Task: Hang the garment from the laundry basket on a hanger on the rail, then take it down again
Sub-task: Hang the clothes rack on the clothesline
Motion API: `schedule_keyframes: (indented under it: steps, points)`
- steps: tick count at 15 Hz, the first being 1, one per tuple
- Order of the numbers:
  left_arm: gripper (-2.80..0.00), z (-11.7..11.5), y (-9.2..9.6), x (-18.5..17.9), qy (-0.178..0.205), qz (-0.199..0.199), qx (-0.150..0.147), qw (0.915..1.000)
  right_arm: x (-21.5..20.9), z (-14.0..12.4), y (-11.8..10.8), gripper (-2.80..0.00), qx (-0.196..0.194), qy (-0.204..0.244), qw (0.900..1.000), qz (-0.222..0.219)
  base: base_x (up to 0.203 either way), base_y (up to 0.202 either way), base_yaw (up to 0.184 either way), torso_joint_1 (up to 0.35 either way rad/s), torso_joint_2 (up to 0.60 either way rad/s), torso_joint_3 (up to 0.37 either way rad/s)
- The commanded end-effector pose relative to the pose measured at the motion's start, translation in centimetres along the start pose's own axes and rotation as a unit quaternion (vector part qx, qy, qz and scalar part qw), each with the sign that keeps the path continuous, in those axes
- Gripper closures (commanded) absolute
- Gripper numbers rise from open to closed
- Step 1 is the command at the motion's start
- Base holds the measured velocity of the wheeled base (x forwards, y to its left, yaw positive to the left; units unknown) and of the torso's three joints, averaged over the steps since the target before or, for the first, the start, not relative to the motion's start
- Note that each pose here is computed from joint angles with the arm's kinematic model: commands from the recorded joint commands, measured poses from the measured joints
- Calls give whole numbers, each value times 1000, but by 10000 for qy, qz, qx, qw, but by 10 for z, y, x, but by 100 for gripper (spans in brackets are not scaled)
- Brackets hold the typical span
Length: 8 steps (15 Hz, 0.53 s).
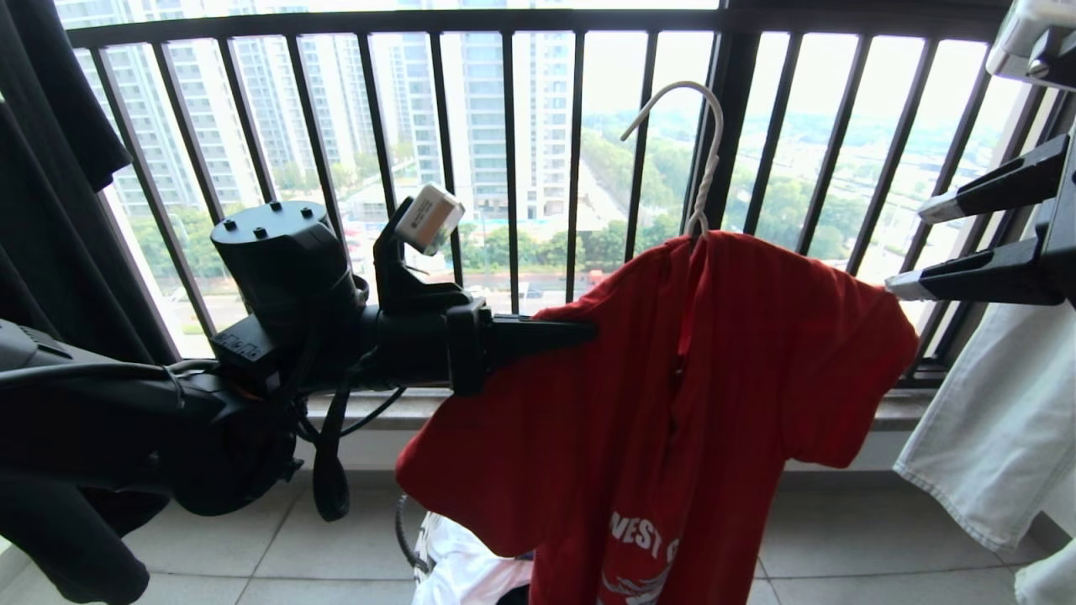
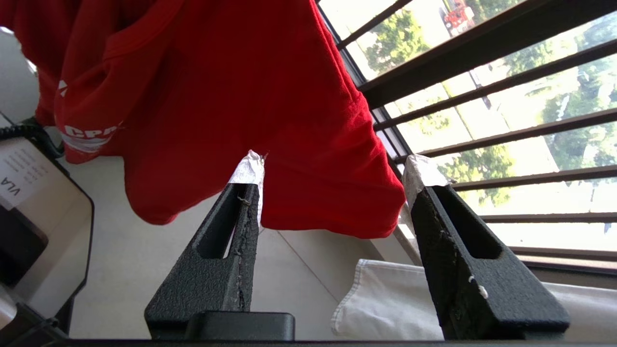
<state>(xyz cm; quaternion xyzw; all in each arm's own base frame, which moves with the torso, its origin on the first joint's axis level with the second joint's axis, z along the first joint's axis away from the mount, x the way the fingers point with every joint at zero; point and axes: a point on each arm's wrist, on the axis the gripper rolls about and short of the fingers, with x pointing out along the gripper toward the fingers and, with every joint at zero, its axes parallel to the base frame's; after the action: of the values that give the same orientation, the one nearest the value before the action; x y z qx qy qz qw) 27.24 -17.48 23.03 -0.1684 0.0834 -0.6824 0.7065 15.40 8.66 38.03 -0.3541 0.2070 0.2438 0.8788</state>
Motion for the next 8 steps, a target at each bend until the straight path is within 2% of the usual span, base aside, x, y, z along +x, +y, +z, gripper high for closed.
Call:
schedule_keyframes:
  steps: [1, 8]
  points:
    - [0, 0, 5, -8, 139, -162, -22, 9998, 3, 0, -1, -280, -180, -155, 9989, 394, 0, 0, 0, 0, 0, 0]
    - [0, 5, 2, -23, 335, -446, 23, 9984, 43, 10, -3, -280, -233, -497, 9867, 1528, 0, 0, 0, 0, 0, 0]
